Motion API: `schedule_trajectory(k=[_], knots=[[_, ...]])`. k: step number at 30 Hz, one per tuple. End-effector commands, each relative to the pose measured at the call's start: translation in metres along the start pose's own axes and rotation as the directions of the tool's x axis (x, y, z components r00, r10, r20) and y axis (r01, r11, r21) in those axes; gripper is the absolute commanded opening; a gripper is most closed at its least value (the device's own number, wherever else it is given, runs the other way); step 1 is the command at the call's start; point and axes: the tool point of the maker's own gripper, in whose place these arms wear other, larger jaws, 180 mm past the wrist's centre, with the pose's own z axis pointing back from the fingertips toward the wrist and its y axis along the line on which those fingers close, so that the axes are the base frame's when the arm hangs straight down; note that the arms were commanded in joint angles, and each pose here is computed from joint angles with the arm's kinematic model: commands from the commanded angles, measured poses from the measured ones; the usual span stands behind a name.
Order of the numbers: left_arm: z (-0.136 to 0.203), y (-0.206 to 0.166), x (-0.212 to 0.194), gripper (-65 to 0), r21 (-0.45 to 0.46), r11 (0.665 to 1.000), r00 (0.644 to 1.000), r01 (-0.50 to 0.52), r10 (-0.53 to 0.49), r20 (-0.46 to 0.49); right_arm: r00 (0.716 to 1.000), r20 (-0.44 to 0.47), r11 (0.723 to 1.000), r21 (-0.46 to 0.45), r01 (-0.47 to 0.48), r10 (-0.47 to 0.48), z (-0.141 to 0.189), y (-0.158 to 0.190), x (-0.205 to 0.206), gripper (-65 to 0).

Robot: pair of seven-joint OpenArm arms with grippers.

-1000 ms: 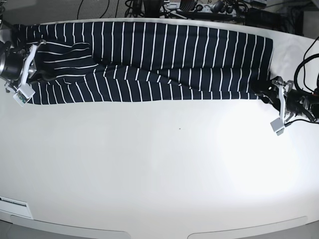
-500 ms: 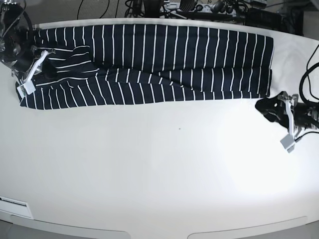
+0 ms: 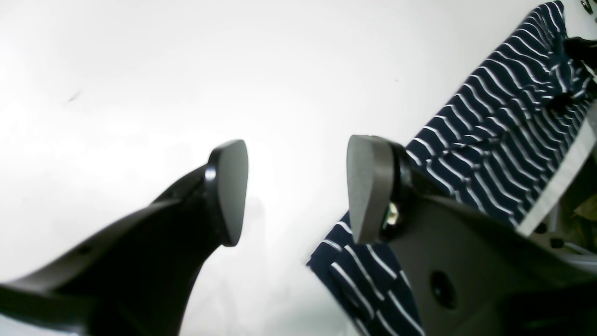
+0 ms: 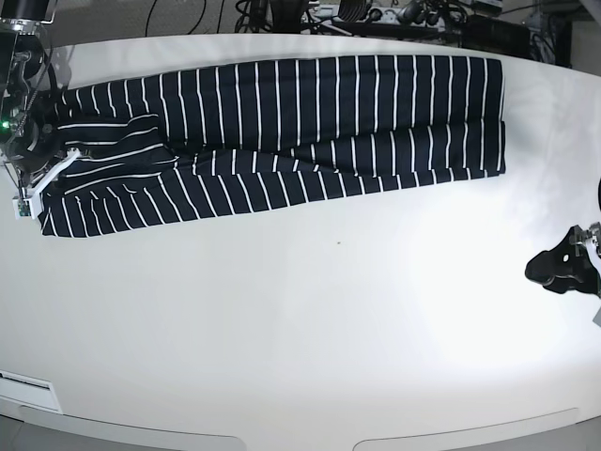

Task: Fold the T-shirt properly
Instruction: 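Smooth the strip's end with the right gripper, then lift it away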

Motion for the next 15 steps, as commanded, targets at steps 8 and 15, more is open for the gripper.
schedule_trajectory(k=[8, 15], knots=[[0.009, 0.003, 0.006, -29.4, 0.020, 1.000, 1.000, -0.014, 0.014, 0.028, 0.997, 0.061, 0.998, -0.051, -0.039, 0.042, 0.009, -0.004, 0.020, -65.0], [0.009, 0.003, 0.006, -29.4, 0.022, 1.000, 1.000, -0.014, 0.014, 0.025, 0.914, 0.351, 0.932, 0.214, -0.291, 0.205, 0.064, 0.071, 0.083, -65.0]])
